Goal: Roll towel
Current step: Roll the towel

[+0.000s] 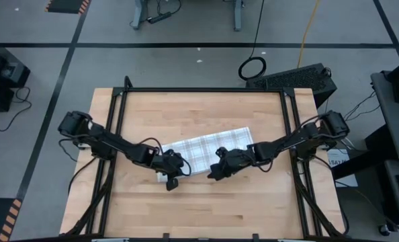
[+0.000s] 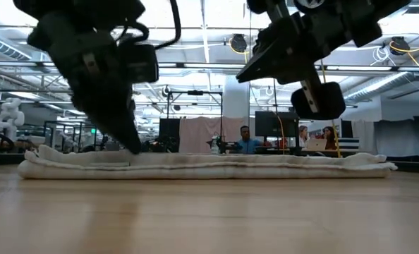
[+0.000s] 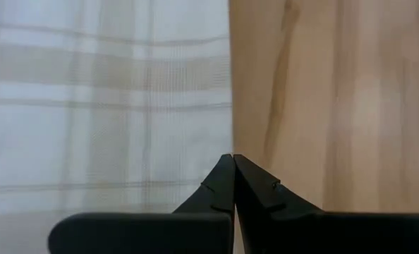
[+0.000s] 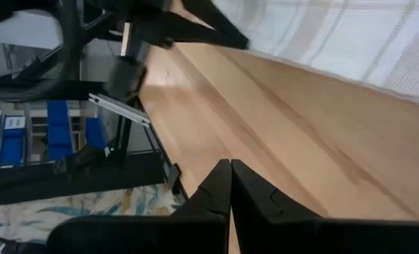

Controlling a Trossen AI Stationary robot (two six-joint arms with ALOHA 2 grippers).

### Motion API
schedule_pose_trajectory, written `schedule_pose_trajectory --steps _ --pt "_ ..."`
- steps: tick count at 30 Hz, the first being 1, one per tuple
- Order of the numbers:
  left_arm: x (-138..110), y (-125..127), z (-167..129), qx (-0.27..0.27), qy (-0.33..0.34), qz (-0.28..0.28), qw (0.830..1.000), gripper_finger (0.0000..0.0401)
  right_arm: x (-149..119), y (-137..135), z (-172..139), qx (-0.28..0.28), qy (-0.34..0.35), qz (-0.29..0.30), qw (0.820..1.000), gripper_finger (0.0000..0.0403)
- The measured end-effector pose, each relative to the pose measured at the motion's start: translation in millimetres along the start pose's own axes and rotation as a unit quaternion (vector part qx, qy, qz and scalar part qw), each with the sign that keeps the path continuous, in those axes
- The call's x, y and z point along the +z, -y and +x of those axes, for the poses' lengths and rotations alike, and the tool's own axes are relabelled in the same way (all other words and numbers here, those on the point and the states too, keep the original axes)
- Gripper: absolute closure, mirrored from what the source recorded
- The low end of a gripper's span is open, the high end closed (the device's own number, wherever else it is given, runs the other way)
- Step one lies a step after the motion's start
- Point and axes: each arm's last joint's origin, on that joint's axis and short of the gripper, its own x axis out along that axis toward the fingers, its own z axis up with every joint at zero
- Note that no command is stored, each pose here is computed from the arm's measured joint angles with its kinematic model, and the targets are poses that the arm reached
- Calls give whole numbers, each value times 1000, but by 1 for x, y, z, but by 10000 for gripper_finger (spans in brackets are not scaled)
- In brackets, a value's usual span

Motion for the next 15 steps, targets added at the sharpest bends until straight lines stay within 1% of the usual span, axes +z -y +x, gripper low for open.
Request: schedule_pose_trajectory --steps 5,8,11,13,15 --pt "-6 -3 20 2 -13 -2 1000 395 -13 -1 1 -3 -6 2 1000 403" --pt "-7 -3 22 -16 -27 -12 999 395 -20 -2 1 -3 -16 3 1000 403" --pt "-6 -1 13 -37 -39 -47 997 395 -26 -3 1 -3 -22 7 1000 403" --pt "-2 5 3 -50 -25 -63 996 395 -29 -3 1 -6 -23 9 1000 403" --pt "3 10 -13 -51 -8 -61 997 395 -30 -3 -2 -15 -18 14 1000 403"
